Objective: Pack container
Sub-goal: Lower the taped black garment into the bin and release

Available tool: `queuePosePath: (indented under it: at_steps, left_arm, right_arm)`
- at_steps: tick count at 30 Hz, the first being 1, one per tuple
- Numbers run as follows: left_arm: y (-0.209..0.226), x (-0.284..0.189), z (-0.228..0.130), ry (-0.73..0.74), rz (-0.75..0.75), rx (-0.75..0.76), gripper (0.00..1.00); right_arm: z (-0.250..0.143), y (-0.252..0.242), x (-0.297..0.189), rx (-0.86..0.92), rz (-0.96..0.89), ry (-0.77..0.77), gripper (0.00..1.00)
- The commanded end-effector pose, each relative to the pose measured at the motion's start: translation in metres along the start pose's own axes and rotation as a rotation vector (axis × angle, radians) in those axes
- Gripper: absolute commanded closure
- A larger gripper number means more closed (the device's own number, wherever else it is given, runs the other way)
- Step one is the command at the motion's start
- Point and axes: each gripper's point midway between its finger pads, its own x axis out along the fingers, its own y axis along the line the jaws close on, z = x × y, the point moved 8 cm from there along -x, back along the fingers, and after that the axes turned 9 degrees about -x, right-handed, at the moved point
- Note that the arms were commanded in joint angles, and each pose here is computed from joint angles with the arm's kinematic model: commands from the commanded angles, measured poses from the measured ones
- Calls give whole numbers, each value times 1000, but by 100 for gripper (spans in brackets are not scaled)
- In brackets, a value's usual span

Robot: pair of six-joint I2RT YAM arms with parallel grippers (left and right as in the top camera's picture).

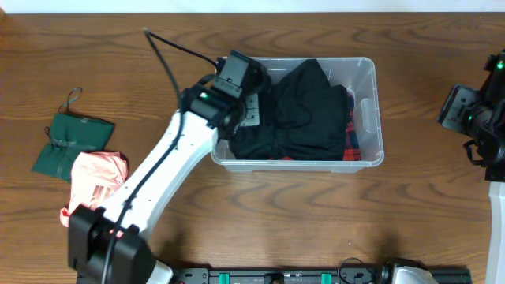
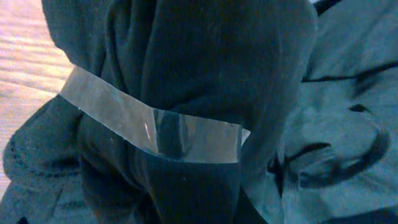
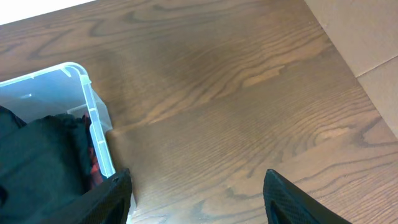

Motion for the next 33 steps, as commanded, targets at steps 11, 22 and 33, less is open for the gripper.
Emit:
queuePosePath:
  at_steps: [11, 22, 33]
  left_arm:
    - [-10, 5, -14, -16, 27, -218, 94]
    - [-11, 33, -22, 36, 55, -333, 94]
    - [-20, -33, 12, -178, -38, -181, 5]
  right_arm:
    - [-1, 1, 6, -16, 3, 23, 34]
    - [-1, 1, 6, -16, 3, 24, 33]
    - [-1, 1, 6, -16, 11, 23, 33]
